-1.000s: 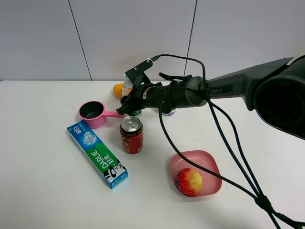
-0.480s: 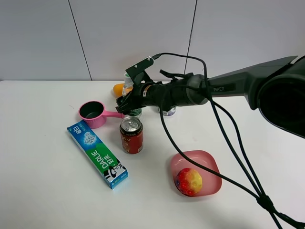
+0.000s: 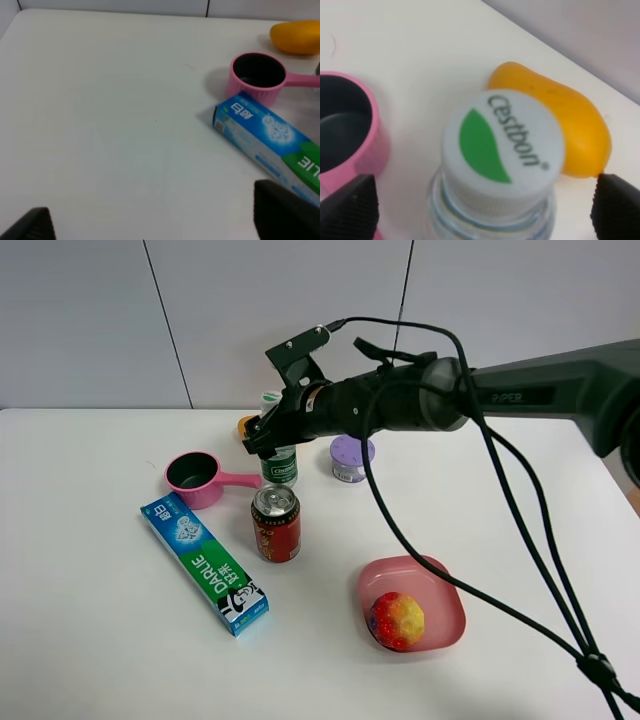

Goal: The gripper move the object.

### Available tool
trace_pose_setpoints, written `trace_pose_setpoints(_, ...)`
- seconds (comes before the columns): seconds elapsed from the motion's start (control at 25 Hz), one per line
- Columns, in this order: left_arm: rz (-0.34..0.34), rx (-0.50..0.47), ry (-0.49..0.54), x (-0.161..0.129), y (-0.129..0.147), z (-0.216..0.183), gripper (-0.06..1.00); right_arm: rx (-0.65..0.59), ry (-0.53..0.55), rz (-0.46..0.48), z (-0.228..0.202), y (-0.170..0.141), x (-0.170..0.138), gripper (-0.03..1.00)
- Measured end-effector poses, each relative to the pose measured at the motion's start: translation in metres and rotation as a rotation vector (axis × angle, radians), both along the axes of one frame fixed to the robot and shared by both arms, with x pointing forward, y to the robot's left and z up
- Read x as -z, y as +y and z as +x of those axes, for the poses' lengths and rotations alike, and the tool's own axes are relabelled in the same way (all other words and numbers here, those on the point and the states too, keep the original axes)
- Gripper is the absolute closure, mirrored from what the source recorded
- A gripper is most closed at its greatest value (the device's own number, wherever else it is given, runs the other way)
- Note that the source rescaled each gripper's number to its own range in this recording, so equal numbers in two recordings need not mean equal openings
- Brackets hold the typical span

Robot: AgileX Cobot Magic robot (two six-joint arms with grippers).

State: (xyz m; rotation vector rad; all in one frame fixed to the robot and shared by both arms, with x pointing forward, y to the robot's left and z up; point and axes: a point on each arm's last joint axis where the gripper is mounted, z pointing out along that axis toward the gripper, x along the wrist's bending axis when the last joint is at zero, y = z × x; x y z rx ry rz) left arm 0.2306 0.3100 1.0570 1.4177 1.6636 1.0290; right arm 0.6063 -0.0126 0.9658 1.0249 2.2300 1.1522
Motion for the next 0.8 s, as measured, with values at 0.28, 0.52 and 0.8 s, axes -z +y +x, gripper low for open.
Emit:
trace_pose_setpoints(0.28,0.000,0.000,0.000,0.000,0.000,0.000,-0.06,-0.016,-0.067,0.031,-0.019,-0.014,-0.072,0.00)
trace_pose_setpoints(0.52,0.000,0.000,0.000,0.000,0.000,0.000,-0.06,-0.016,-0.142,0.037,-0.042,-0.038,-0.135,0.00)
trace_pose_setpoints(0.8,0.000,0.000,0.000,0.000,0.000,0.000,-0.06,0.124,-0.214,0.041,-0.051,-0.105,-0.193,0.00)
